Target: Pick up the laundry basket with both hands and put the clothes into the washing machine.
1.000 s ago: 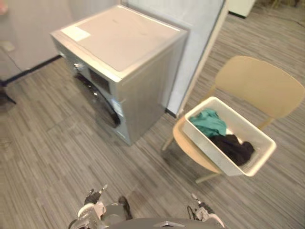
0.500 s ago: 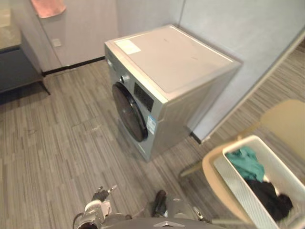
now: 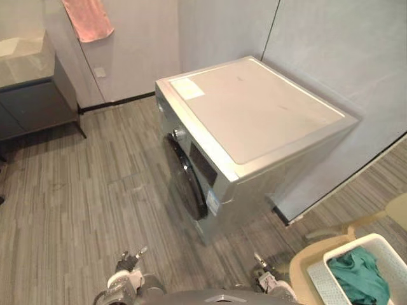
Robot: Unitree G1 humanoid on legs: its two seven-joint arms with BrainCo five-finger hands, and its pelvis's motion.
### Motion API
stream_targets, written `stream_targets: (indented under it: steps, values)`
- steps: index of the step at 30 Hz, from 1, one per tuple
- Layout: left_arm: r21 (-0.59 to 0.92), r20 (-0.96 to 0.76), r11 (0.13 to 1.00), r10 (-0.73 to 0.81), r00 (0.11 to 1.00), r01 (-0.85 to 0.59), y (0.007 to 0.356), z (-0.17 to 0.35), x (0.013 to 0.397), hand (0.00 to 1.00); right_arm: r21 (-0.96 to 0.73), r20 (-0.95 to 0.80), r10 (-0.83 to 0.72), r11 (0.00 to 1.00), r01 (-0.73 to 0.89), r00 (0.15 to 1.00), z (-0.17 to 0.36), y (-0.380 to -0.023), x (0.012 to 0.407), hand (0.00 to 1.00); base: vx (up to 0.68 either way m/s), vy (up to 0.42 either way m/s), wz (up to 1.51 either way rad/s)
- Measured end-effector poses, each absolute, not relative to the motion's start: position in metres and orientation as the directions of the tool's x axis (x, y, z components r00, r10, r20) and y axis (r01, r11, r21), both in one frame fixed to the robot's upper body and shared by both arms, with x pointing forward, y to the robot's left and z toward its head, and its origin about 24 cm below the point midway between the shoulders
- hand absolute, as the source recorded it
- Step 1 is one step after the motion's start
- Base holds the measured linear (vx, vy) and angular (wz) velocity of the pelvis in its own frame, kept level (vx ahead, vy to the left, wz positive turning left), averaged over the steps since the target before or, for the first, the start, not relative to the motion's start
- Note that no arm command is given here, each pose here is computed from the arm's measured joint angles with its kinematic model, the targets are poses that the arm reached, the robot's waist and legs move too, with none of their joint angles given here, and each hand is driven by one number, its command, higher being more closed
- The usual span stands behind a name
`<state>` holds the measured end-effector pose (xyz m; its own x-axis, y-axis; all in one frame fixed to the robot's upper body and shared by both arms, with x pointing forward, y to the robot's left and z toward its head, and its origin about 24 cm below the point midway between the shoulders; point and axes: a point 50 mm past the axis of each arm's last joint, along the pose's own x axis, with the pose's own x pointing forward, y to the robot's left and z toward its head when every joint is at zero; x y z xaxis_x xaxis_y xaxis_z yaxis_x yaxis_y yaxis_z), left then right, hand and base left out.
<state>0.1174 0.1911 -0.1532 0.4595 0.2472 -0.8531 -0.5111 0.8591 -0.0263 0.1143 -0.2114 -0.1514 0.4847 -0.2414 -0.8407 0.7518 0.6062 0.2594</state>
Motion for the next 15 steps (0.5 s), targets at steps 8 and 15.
stream_targets:
  steps: [8,15]
  values:
    - [0.13,-0.864,0.929,0.278,0.42,-0.348,0.225,-0.154,0.104,0.0,0.271,-0.866,-0.141,0.673,0.688,0.479,-0.157,-0.183,0.115,0.0,0.13,0.435,-0.05]
    - [0.146,-0.878,0.971,0.216,0.427,-0.191,0.209,-0.158,0.103,0.0,0.257,-0.712,-0.033,0.918,0.303,0.702,-0.122,-0.172,0.177,0.0,-0.06,0.195,-0.46]
